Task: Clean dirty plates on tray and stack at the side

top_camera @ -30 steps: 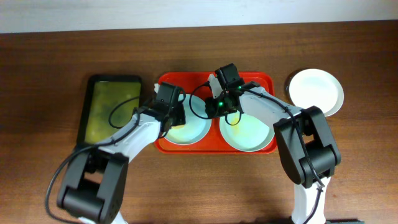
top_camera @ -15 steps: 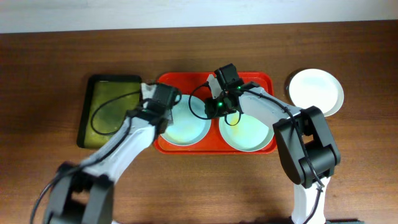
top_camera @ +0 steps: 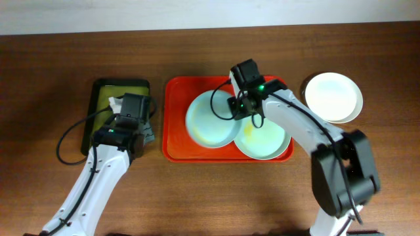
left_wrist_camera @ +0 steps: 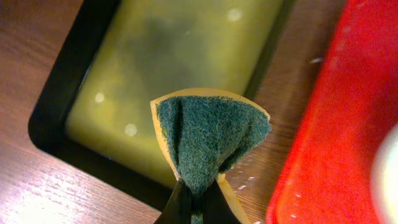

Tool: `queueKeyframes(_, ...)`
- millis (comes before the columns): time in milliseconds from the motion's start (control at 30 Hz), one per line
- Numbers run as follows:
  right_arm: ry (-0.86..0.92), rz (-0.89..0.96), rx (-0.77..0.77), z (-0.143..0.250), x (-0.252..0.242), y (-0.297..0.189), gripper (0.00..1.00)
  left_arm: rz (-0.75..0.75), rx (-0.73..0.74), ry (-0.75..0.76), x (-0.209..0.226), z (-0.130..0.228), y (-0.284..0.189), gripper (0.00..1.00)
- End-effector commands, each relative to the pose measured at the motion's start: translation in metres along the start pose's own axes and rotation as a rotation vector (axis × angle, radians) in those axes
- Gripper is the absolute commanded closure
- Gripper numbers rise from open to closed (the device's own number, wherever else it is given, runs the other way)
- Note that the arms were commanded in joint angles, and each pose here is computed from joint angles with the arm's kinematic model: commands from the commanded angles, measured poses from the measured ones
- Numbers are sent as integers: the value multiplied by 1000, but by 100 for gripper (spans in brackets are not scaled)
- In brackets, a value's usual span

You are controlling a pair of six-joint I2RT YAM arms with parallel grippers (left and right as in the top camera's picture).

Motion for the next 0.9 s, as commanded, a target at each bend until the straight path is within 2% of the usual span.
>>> queueKeyframes(0, -222, 286, -96, -22, -11, -48, 96, 16, 46, -37, 5, 6, 9, 100)
queueKeyframes(67, -380, 435, -110, -28, -1, -66, 96, 16, 46, -36, 4, 6, 9, 100)
queueKeyframes(200, -571, 712, -132, -40, 17, -91, 96, 28, 54, -36, 3, 7, 9, 100)
queueKeyframes(400, -684, 1067, -237, -69, 51, -141, 96, 30, 51, -37, 3, 7, 9, 100)
queueKeyframes(633, -842, 1202, -190, -77, 75, -166, 96, 31, 47, -38, 2, 6, 9, 100)
queueKeyframes(867, -836, 1204, -196, -78, 74, -167, 96, 32, 46, -39, 2, 6, 9, 100)
Point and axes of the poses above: each gripper's point midway between its finger pads, its own y axis out along the fingers, its own x axis along the line the jaws close on, z = x × y, the point moved 5 cm from there along -y, back along the fingers, and after that the axes turned 3 degrees about -y, right-handed, at the moved point
